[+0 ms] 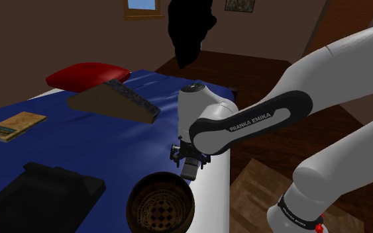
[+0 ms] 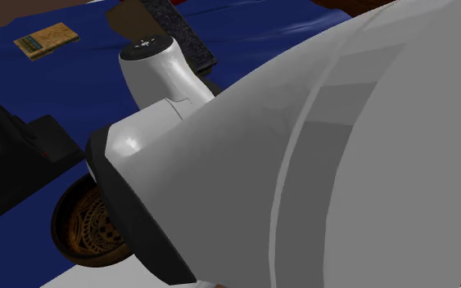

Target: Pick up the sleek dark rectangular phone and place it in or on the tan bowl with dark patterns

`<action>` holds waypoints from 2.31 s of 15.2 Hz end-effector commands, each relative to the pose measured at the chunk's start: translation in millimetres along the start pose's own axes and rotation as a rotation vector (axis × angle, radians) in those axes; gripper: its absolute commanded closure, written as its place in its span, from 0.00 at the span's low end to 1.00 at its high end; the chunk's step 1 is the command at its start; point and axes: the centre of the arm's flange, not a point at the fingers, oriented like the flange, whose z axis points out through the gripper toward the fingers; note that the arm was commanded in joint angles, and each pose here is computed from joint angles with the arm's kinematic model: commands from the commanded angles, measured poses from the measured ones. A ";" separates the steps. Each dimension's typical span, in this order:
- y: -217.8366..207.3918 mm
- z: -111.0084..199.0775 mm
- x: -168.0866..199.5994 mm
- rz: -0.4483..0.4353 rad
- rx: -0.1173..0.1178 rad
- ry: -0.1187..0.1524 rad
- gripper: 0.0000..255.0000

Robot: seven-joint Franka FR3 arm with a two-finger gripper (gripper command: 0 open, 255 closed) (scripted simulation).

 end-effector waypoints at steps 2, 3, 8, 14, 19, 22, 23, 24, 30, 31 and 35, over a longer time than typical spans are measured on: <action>0.8 15.1 -0.6 0.001 0.001 0.000 0.00; 0.8 15.1 -0.6 0.001 0.001 0.000 0.00; 0.8 15.1 -0.6 0.001 0.001 0.000 0.00; 0.8 15.2 -0.5 0.001 0.001 0.000 1.00; 0.7 14.9 -0.7 0.001 0.001 0.000 1.00; 1.4 4.5 -0.3 0.001 0.001 0.000 1.00; 1.8 -0.7 -0.1 0.001 0.001 0.000 1.00; 2.1 -6.0 0.0 0.001 0.001 0.000 1.00; 3.9 -37.6 0.9 0.001 0.001 0.000 1.00; 4.2 -42.9 1.0 0.001 0.001 0.000 1.00; 5.4 -64.0 1.6 0.001 0.001 0.000 1.00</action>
